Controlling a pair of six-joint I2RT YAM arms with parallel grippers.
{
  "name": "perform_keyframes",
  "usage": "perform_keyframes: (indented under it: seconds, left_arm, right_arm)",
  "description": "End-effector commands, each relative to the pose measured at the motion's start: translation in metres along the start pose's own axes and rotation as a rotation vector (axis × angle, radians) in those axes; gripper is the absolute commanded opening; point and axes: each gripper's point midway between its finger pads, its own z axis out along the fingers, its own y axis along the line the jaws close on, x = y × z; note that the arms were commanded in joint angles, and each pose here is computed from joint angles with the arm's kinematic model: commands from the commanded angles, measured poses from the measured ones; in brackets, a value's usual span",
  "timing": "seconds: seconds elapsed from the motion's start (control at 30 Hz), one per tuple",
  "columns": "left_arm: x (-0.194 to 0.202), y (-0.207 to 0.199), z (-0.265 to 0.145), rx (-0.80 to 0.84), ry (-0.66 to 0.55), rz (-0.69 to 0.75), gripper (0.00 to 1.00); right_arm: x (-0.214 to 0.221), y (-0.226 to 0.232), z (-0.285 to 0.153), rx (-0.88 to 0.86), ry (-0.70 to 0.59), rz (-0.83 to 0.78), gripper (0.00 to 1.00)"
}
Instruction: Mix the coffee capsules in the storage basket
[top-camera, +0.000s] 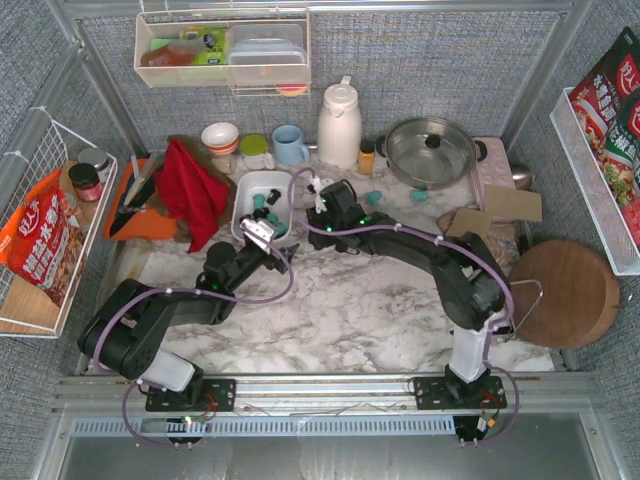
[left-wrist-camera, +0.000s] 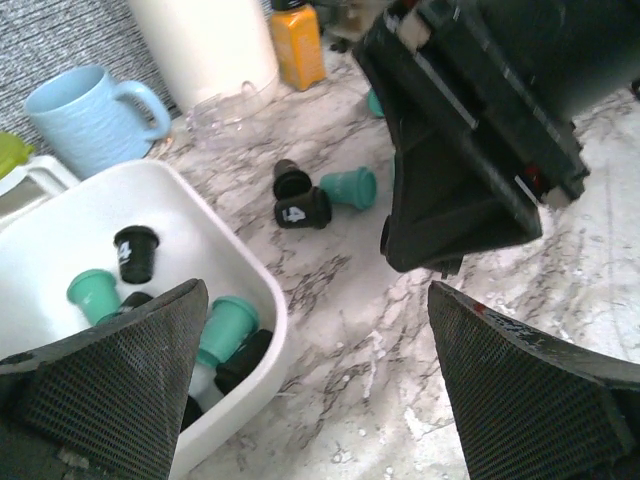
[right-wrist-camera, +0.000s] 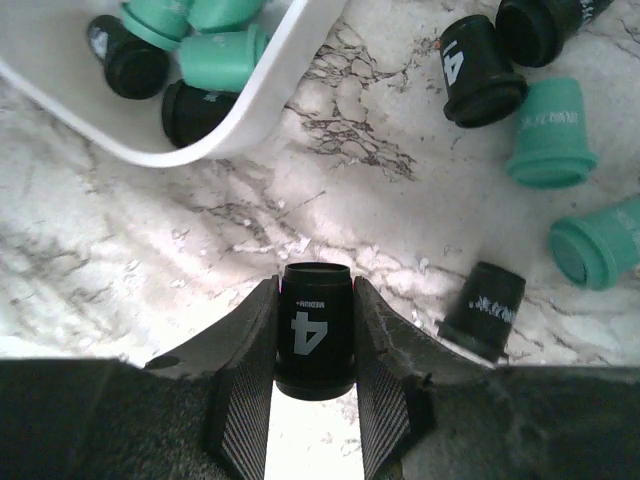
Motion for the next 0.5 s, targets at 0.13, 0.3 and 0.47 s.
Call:
perform_keyframes:
  seconds: [0.13,0.3,0.47]
  left_arm:
    - [-0.033,-0.036,0.002,0.114,-0.199,0.122,0.99]
    - [-0.045,-0.054,0.002,0.149,-0.297,0.157,0.99]
    - [-0.051,-0.068,0.006,0.188,-0.319,0.174,0.99]
  right_arm:
    - [-0.038,0.027,-0.052,-0.179,-0.268,0.155,0.30]
    - [-0.033,0.043,-0.071,-0.300,-0.339,0.222,0.30]
    - [-0.033,0.050,-0.089,-0.357,-0.386,0.243,0.30]
